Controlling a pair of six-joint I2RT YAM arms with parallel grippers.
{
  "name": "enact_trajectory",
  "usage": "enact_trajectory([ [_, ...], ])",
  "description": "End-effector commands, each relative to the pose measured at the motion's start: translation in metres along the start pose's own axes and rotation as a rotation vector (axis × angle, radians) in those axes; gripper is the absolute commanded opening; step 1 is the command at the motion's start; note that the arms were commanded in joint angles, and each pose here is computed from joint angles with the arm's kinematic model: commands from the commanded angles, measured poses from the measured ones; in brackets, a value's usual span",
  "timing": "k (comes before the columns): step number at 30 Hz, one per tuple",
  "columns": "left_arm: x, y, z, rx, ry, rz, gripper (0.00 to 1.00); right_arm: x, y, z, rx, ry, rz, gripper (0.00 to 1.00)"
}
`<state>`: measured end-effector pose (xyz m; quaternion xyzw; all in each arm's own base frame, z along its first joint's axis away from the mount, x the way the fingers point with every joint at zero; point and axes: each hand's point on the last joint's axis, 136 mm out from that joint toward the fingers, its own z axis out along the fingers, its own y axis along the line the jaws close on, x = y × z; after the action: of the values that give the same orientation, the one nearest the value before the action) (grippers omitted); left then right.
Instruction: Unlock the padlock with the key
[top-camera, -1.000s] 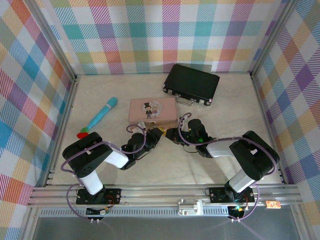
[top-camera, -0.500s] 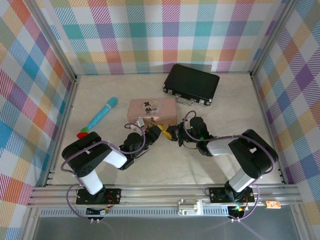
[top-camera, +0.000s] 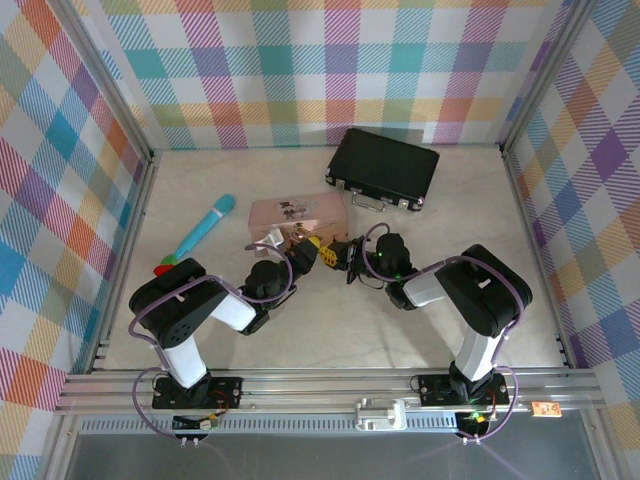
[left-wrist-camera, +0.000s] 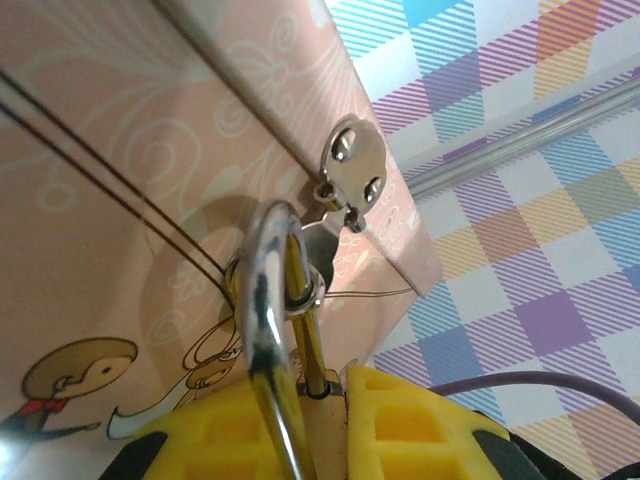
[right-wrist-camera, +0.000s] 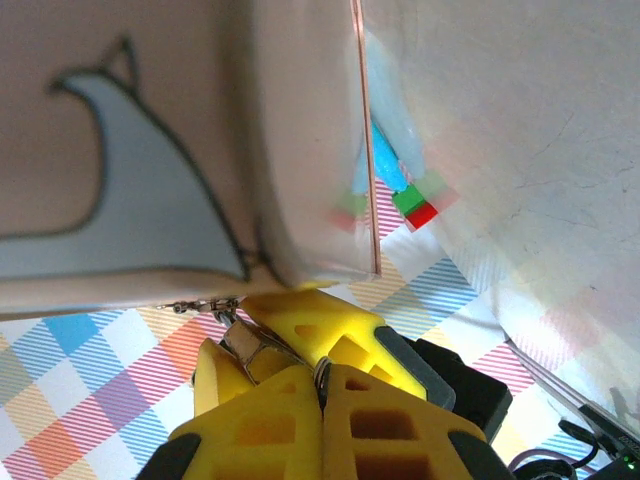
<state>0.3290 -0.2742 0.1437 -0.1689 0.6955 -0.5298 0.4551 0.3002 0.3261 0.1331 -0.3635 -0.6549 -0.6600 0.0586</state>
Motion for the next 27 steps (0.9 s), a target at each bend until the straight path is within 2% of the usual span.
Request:
enact_trajectory([
  [1, 0.062, -0.031, 0.000, 0.128, 0.259, -0.003, 0.00, 0.057, 0.042, -0.006, -0.131, 0.221, 0.065, 0.00],
  [7, 0.050, -0.037, 0.003, 0.125, 0.208, -0.049, 0.00, 0.036, 0.035, -0.002, -0.114, 0.172, -0.072, 0.00],
  [9, 0.046, -0.039, 0.003, 0.124, 0.188, -0.060, 0.00, 0.035, 0.037, 0.002, -0.111, 0.185, -0.123, 0.07],
  [14, 0.038, -0.036, 0.005, 0.101, 0.150, -0.080, 0.00, 0.018, 0.019, 0.000, -0.033, 0.125, -0.180, 0.09],
  [19, 0.038, -0.020, 0.004, 0.048, 0.132, -0.129, 0.00, 0.007, 0.007, -0.014, 0.063, 0.060, -0.279, 0.33],
  [22, 0.036, -0.012, 0.001, 0.017, 0.116, -0.122, 0.00, 0.001, -0.001, -0.027, 0.175, 0.004, -0.373, 0.39],
  [27, 0.044, 0.015, -0.007, -0.134, 0.157, -0.092, 0.00, -0.010, -0.007, -0.062, 0.424, -0.146, -0.611, 0.48],
])
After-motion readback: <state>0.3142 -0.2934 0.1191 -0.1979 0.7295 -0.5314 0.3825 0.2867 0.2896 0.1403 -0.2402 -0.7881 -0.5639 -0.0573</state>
